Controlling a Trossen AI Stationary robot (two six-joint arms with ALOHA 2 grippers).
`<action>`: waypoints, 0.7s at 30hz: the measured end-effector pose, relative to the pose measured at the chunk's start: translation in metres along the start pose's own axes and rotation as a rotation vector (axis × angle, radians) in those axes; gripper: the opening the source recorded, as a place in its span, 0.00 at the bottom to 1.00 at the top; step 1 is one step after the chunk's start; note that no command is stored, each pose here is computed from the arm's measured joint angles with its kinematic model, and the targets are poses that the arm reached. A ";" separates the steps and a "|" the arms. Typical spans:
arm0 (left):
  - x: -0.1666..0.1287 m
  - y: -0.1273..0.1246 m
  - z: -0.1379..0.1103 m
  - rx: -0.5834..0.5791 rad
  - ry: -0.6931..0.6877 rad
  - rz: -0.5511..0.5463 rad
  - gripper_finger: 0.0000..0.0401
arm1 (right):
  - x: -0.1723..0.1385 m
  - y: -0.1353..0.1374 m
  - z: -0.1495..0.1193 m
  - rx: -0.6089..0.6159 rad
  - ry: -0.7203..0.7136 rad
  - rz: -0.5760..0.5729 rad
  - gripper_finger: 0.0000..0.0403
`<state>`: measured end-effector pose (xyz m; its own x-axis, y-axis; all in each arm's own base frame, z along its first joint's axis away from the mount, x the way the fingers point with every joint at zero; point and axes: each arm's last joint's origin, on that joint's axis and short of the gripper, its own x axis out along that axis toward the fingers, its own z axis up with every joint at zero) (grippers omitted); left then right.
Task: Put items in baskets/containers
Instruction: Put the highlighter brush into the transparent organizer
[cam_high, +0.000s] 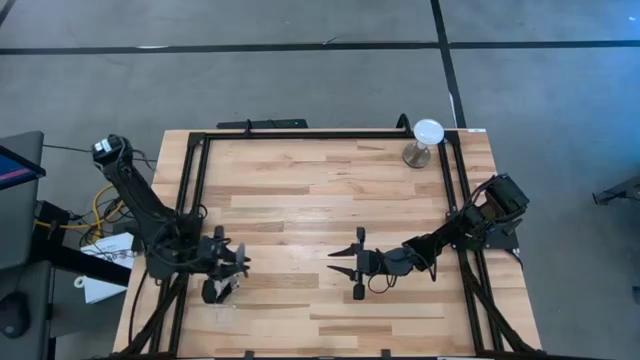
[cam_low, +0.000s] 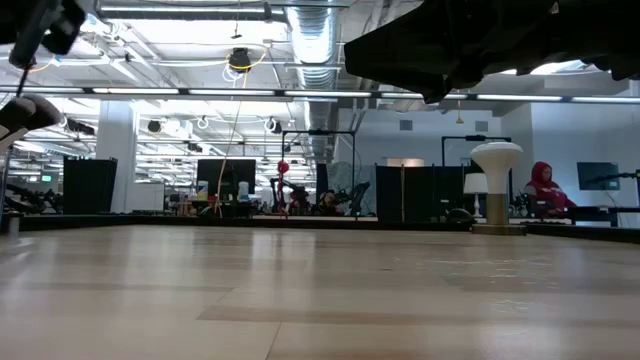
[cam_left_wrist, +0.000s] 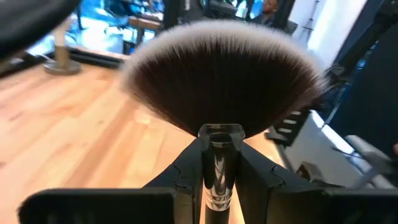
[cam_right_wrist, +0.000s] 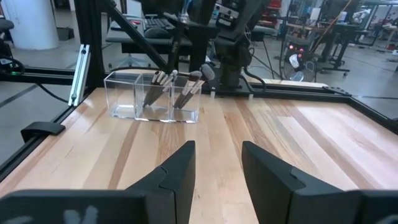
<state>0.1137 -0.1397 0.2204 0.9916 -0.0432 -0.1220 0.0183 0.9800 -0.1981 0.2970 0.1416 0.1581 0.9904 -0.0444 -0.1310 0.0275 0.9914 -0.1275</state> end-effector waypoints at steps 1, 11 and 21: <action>-0.005 0.001 -0.003 0.007 -0.007 0.010 0.17 | 0.000 0.000 0.000 0.000 0.000 0.000 0.30; -0.039 -0.008 -0.012 -0.005 -0.057 0.001 0.17 | 0.000 0.000 0.000 0.000 0.000 0.000 0.30; -0.051 -0.008 -0.024 0.111 -0.028 -0.032 0.17 | 0.000 0.000 0.000 0.001 0.000 0.003 0.30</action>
<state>0.0595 -0.1498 0.2050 0.9934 -0.0714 -0.0899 0.0630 0.9937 -0.0927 0.2970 0.1417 0.1581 0.9905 -0.0409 -0.1313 0.0243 0.9917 -0.1260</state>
